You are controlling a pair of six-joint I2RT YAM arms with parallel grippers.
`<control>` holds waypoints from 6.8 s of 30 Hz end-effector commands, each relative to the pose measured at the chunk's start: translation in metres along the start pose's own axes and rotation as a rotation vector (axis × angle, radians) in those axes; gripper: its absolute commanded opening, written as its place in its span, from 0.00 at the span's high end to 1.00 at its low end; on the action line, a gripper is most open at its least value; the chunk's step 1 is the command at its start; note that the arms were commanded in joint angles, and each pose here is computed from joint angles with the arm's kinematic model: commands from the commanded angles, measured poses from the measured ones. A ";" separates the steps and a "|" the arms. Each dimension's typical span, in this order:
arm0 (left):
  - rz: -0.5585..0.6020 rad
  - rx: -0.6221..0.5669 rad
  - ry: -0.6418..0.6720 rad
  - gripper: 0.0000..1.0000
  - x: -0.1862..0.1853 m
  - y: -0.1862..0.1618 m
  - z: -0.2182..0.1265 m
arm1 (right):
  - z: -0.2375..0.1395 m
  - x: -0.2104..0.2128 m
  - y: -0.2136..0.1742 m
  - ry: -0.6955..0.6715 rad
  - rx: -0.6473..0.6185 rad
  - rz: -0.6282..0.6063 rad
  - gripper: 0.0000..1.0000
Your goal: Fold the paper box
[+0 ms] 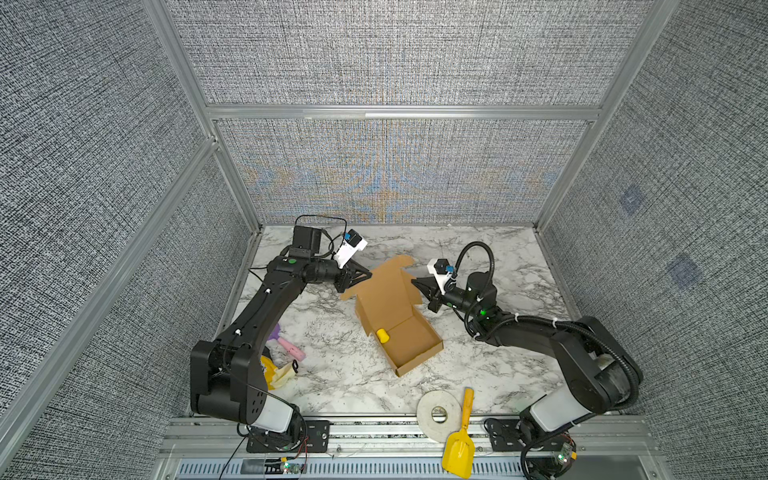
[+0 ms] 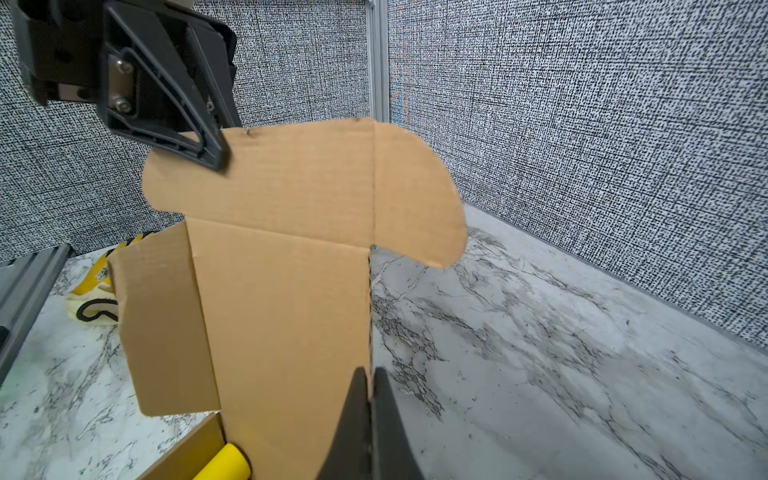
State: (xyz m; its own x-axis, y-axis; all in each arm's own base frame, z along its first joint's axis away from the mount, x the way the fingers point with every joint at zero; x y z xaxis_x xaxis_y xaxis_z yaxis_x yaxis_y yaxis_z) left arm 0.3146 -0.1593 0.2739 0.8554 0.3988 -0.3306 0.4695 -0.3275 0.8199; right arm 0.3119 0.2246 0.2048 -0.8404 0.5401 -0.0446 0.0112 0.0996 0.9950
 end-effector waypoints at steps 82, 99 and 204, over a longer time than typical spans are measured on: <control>0.274 0.036 -0.019 0.95 -0.048 -0.003 0.010 | -0.071 0.065 -0.012 -0.350 0.271 0.187 0.70; 0.286 0.038 -0.027 0.95 -0.044 -0.004 0.015 | -0.098 -0.005 0.003 -0.402 0.243 0.109 0.67; 0.641 -0.103 -0.144 0.87 -0.006 -0.117 -0.013 | -0.031 0.052 -0.030 0.136 0.204 0.110 0.67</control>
State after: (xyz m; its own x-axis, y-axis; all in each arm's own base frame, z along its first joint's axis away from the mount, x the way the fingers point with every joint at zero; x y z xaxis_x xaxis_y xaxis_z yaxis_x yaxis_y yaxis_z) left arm 0.2463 -0.1073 0.1793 0.9827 0.0144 0.1848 -0.1626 -0.4116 0.8967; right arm 0.2476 0.2203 0.1686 -0.8925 0.4394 0.1019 0.2293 0.2474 0.9414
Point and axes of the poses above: each gripper's point midway between its finger pads, its own z axis out along the fingers, its own x axis along the line the jaws close on, y = z × x, the point moved 7 cm from there along -z, back along the fingers, and after that the axes turned 5 degrees about -z, right-handed, at the moved point
